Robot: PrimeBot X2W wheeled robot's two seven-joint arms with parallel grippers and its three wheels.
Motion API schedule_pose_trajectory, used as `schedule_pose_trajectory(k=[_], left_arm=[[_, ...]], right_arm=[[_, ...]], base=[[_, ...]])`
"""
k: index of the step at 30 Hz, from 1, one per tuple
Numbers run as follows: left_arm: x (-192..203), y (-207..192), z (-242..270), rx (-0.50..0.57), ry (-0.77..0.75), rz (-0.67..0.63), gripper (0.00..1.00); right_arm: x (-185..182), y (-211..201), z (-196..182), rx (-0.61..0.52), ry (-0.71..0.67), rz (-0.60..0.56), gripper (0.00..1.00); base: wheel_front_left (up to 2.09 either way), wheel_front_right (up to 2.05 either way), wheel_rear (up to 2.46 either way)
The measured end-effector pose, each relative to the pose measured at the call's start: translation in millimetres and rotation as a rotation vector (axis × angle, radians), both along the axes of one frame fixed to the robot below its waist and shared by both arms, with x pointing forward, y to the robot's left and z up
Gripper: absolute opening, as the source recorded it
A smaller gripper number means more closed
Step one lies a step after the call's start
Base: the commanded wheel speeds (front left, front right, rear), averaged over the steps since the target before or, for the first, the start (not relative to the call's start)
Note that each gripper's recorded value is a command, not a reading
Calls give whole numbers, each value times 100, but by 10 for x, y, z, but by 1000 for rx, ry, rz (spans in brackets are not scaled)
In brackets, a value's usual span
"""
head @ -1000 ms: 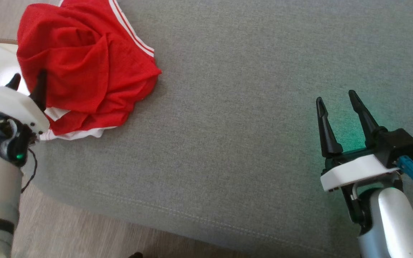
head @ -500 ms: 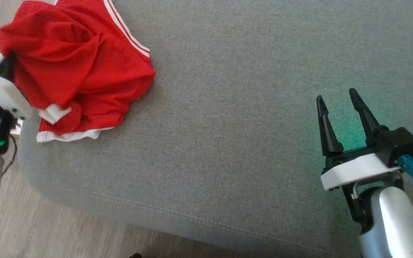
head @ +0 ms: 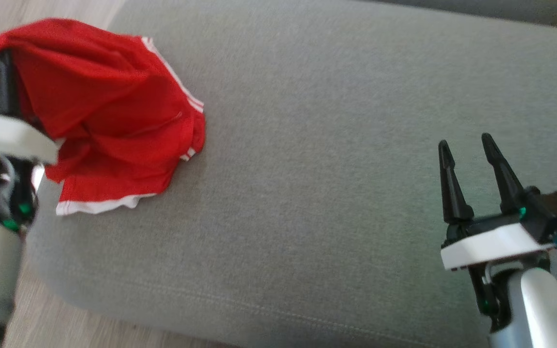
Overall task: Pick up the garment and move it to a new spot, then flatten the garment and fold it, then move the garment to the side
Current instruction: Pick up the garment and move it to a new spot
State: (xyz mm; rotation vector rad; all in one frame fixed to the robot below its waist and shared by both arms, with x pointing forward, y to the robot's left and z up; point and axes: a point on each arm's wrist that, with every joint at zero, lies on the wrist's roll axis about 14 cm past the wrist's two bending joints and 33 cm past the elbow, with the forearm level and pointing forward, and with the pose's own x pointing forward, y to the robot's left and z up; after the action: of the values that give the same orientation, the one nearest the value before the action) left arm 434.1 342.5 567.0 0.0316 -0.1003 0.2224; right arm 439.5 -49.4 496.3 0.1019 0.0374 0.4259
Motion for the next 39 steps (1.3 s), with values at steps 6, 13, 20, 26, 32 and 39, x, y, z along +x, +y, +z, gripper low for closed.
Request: schedule_pose_trajectory(k=[6,13,20,26,32,39], left_arm=[[-257,-537,278,-6,-140,-86,0],[-310,-1252,363,-37,-160,-270,0],[-150,-2232,335,-115,-139,-541,0],[83,-3110,447,-164,-165,-784,0],[180,-3948,485,-211,-162,-1004,0],[239,-4547,-153,-266,47,-1153,0]], right_arm=[[-170,-216,214,12,-48,-54,100],[-328,-478,277,23,-55,-123,100],[-487,-824,331,33,-63,-222,100],[-668,-1210,310,39,-57,-341,100],[-846,-1587,233,43,-41,-466,100],[-879,-1790,3,18,15,-539,100]], base=[[0,0,0],[0,0,0],[0,0,0],[0,0,0],[0,0,0],[0,0,0]])
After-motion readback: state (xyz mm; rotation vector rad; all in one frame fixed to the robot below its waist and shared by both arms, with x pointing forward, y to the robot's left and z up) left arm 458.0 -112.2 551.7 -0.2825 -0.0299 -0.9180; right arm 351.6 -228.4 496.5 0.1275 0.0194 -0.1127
